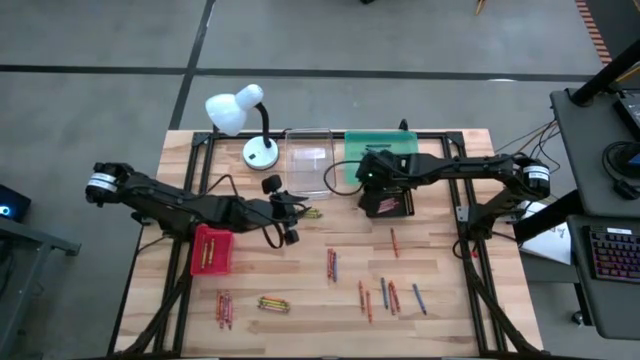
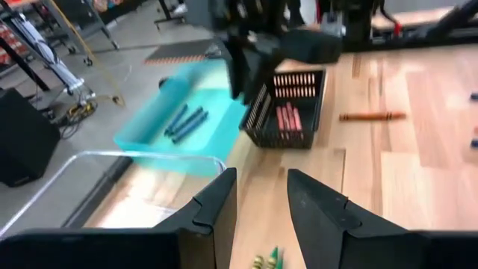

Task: Sort crayons
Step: Put the green crayon into the orange bin

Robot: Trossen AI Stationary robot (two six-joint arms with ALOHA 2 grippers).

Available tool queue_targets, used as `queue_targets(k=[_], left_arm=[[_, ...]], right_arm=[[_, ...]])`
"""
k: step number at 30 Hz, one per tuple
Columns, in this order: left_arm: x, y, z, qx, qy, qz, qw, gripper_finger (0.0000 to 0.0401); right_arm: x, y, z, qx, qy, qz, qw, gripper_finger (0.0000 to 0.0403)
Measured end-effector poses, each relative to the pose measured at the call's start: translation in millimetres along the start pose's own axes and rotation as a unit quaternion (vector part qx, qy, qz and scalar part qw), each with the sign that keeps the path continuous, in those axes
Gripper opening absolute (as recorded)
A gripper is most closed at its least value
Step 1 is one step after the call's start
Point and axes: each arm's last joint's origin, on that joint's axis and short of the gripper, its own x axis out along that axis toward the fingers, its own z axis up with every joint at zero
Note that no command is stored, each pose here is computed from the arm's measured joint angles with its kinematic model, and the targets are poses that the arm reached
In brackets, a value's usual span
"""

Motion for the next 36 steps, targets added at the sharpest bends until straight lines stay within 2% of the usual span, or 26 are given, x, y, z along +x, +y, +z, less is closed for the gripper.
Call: queue_targets(k=[4,7,11,16,19,28,36], left_arm=[[3.2,-2.1,-4.7,-0.01,0.014,0.0,1.0,0.0103],[3.4,-1.9,-9.9,0.003,0.038,0.001,0.999,0.0105],[3.3,-1.2,-17.4,0.018,0.064,0.002,0.998,0.0118],[3.1,-2.2,-38.5,0.043,0.082,-0.016,0.996,0.0142],[3.2,-1.7,-51.9,0.037,0.072,-0.015,0.997,0.015],[-1.0,1.2,-83.8,0.01,0.026,-0.014,1.0,0.0146],[9.8,-5.8,-103.8,0.002,0.032,-0.014,0.999,0.0141]], right_arm=[[-2.1,0.9,13.6,-0.01,-0.071,0.005,0.997,0.0065],[-6.1,2.0,23.3,-0.02,-0.125,0.007,0.992,0.0063],[-11.0,7.7,29.9,-0.035,-0.165,0.013,0.986,0.0065],[-15.1,18.7,29.5,-0.057,-0.174,0.025,0.983,0.0063],[-15.8,23.7,28.3,-0.063,-0.174,0.03,0.982,0.0064],[-17.2,27.0,28.5,-0.067,-0.18,0.035,0.981,0.0059],[-17.4,27.1,29.0,-0.065,-0.182,0.035,0.98,0.0059]])
